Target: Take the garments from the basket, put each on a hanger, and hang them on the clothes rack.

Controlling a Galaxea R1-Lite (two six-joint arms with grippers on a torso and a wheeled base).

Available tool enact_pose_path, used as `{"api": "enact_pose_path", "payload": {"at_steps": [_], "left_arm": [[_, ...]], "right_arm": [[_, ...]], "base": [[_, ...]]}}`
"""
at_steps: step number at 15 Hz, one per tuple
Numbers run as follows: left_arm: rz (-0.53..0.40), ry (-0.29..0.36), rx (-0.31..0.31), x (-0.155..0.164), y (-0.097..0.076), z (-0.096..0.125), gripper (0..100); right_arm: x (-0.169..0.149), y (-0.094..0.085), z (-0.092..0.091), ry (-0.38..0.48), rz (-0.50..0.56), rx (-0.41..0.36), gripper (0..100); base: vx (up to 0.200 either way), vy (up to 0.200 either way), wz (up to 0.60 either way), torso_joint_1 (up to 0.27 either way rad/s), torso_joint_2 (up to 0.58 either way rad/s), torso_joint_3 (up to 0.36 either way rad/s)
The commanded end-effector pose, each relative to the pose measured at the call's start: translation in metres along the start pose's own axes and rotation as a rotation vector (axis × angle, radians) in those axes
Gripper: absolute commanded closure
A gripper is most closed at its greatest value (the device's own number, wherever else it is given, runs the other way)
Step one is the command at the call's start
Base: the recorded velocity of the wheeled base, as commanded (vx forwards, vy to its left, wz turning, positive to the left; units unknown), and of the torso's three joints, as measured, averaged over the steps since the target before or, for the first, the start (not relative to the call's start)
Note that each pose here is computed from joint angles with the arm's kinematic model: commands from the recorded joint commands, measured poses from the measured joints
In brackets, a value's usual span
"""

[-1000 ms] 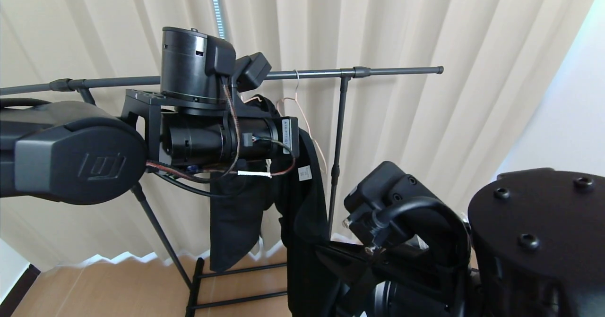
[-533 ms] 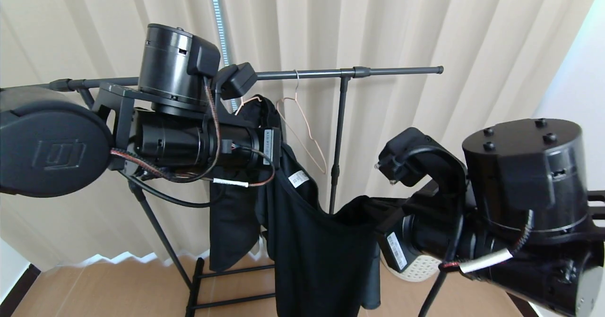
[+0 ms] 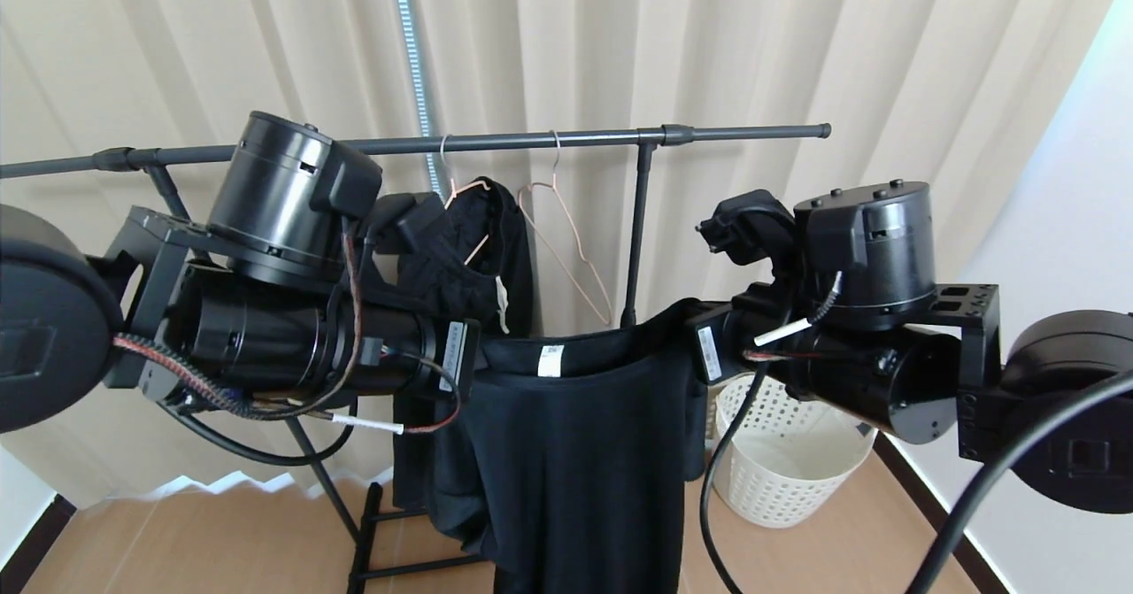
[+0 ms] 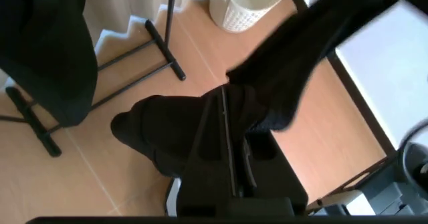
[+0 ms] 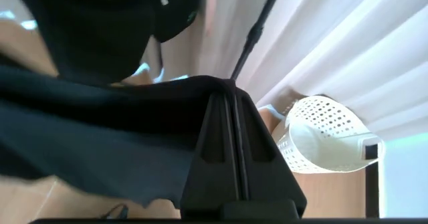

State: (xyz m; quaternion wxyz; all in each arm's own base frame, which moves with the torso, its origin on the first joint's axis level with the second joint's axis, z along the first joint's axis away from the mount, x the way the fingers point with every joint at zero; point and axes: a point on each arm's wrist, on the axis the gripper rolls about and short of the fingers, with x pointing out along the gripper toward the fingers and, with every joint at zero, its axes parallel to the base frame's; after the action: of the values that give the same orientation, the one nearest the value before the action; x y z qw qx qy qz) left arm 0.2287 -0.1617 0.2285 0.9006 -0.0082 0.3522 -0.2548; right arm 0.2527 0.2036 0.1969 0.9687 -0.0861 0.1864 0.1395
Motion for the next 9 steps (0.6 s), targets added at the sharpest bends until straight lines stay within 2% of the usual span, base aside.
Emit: {"api": "enact_pose_path", "payload": {"at_steps": [1, 4, 6, 9], "left_arm": [[-0.004, 0.045, 0.015, -0.001, -0.005, -0.017, 100], [-0.031, 0.126, 0.047, 0.006, -0.021, -0.041, 100], [-0.072, 0.159, 0.043, 0.007, -0.037, -0.05, 100], [-0.13, 0.198, 0.023, 0.015, -0.065, -0.059, 100]], "right_arm": [[0.02, 0.004, -0.001, 0.006, -0.016, 0.053, 100], [0.025, 0.007, 0.01, -0.028, -0.011, 0.147, 100], [0.027, 0.01, 0.015, -0.045, -0.002, 0.212, 100], [0.033, 0.026, 0.016, -0.076, 0.033, 0.278, 100]], "base": [[0.0, 0.0, 0.0, 0.0, 0.0, 0.0], [0.0, 0.0, 0.0, 0.0, 0.0, 0.0], [0.0, 0.0, 0.0, 0.0, 0.0, 0.0], [0.0, 0.0, 0.0, 0.0, 0.0, 0.0]]}}
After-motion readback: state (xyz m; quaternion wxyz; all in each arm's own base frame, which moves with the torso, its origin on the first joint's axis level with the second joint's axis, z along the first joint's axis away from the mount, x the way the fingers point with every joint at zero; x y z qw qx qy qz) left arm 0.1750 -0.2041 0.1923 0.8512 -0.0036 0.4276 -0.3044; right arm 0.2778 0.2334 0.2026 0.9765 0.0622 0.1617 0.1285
